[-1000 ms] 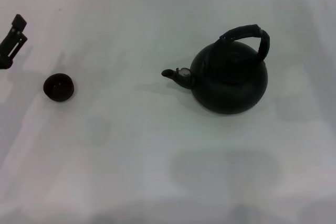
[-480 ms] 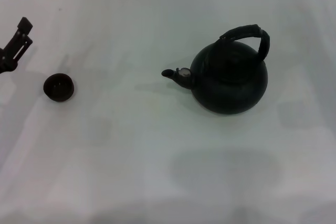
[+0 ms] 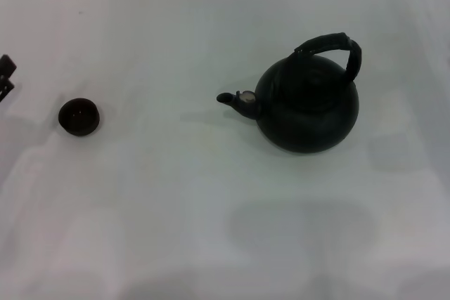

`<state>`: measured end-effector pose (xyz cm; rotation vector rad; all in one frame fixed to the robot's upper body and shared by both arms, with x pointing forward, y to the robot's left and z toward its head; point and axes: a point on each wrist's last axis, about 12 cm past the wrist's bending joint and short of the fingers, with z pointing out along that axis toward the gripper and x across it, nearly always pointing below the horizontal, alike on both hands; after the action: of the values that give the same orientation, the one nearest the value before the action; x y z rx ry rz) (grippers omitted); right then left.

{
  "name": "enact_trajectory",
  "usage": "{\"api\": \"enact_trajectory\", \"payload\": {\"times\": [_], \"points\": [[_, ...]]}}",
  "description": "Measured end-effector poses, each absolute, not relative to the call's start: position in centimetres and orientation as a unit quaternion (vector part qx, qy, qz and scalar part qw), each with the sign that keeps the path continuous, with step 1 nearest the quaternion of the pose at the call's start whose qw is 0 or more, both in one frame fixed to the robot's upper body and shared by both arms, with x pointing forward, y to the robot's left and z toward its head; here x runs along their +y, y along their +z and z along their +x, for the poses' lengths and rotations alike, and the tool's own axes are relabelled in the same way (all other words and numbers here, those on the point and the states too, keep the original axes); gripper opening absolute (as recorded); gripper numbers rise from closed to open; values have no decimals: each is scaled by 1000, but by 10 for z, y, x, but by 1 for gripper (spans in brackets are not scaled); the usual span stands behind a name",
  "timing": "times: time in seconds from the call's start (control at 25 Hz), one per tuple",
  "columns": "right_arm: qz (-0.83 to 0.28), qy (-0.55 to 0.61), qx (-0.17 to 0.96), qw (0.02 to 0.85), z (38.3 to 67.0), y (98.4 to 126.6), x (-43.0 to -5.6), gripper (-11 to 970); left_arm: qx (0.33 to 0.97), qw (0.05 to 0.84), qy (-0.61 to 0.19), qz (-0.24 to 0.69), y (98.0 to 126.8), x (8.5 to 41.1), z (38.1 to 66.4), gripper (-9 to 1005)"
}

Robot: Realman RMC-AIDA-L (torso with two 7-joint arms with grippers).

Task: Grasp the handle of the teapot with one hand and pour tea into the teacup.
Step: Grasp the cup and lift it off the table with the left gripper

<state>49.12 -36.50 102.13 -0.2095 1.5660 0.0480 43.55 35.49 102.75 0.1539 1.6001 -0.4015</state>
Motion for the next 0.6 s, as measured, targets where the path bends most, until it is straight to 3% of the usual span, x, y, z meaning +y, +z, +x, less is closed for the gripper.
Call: {"api": "enact_trajectory", "payload": {"times": [0.28, 0.6], "points": [[-100, 28, 708, 699, 491, 1019, -361, 422, 743, 648, -150, 68, 1045, 355, 425, 843], [-96, 29, 716, 691, 488, 1015, -361, 421, 778, 608, -146, 65, 1052, 330, 437, 850]]}}
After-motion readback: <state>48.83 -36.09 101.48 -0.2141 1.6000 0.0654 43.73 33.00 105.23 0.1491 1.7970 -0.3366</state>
